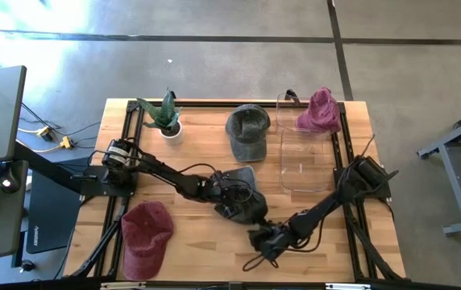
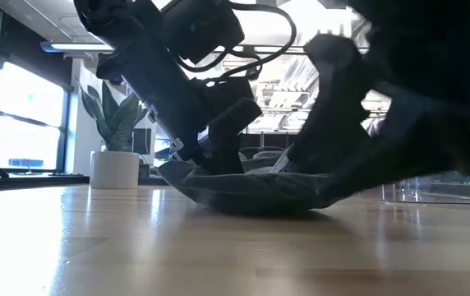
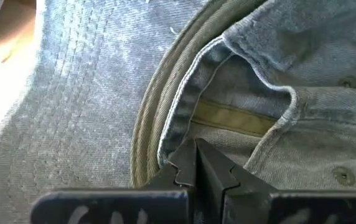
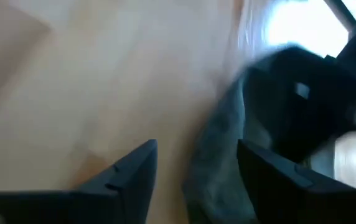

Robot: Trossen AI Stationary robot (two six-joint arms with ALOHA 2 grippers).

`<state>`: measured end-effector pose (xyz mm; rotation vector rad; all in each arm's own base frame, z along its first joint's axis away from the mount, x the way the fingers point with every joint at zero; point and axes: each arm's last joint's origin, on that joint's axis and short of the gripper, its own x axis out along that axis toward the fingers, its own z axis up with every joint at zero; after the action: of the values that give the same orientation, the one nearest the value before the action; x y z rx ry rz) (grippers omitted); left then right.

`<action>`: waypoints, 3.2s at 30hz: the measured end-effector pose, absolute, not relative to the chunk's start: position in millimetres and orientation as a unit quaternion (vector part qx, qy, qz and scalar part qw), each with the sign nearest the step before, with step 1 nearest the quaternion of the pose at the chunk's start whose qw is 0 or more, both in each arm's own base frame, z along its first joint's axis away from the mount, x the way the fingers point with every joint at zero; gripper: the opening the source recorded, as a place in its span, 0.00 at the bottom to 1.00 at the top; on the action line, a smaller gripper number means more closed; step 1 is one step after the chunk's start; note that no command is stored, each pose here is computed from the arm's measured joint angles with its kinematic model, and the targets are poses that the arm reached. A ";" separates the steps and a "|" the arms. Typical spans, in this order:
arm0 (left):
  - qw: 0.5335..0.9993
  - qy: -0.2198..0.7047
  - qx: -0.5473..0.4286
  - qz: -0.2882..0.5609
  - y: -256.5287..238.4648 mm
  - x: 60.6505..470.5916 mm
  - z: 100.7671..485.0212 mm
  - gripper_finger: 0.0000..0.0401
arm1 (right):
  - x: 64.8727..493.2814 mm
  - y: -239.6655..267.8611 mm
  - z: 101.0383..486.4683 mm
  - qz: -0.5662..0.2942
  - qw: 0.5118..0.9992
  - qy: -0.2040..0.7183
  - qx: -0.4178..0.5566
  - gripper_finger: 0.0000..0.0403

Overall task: Pick & Place hat
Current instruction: Put the bottom gray cap into the bottom transparent bin

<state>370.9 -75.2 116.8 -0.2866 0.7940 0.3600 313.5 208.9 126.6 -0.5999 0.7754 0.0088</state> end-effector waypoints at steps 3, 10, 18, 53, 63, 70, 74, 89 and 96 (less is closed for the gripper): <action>0.896 0.385 -0.140 0.172 -75.4 370.7 116.6 0.00 | 311.3 201.8 122.3 0.003 0.870 0.407 -0.280 0.56; 0.897 0.383 -0.145 0.166 -76.5 371.9 117.7 0.00 | 315.3 190.4 120.3 -0.027 0.867 0.417 -0.270 0.34; 0.908 0.389 -0.113 0.110 -89.5 379.5 127.1 0.00 | 324.6 184.9 119.3 0.068 0.871 0.437 -0.213 0.12; 0.742 0.480 0.166 0.437 -106.7 269.9 189.1 0.00 | 293.7 171.1 227.2 0.025 0.914 0.362 -0.181 0.12; 0.775 0.451 0.171 0.409 -117.5 269.8 174.3 0.00 | 206.5 82.6 382.7 -0.139 0.942 0.302 -0.050 0.12; 0.787 0.423 0.191 0.406 -115.9 269.3 163.0 0.00 | 141.7 36.2 412.6 -0.177 0.899 0.400 0.024 0.12; 0.795 0.417 0.197 0.394 -117.7 273.0 161.1 0.00 | 125.4 21.8 405.8 -0.205 0.879 0.431 0.019 0.13; 0.818 0.425 0.165 0.351 -125.0 283.8 158.5 0.00 | 151.3 1.7 326.1 -0.160 0.849 0.494 -0.103 0.14; 0.818 0.426 0.163 0.350 -125.1 283.7 158.3 0.00 | 161.7 -22.8 311.0 -0.214 0.817 0.491 -0.215 0.15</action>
<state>283.7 -125.1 158.3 0.3475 0.9088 0.7461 161.7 -22.8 311.0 -0.4578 1.0468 -0.4572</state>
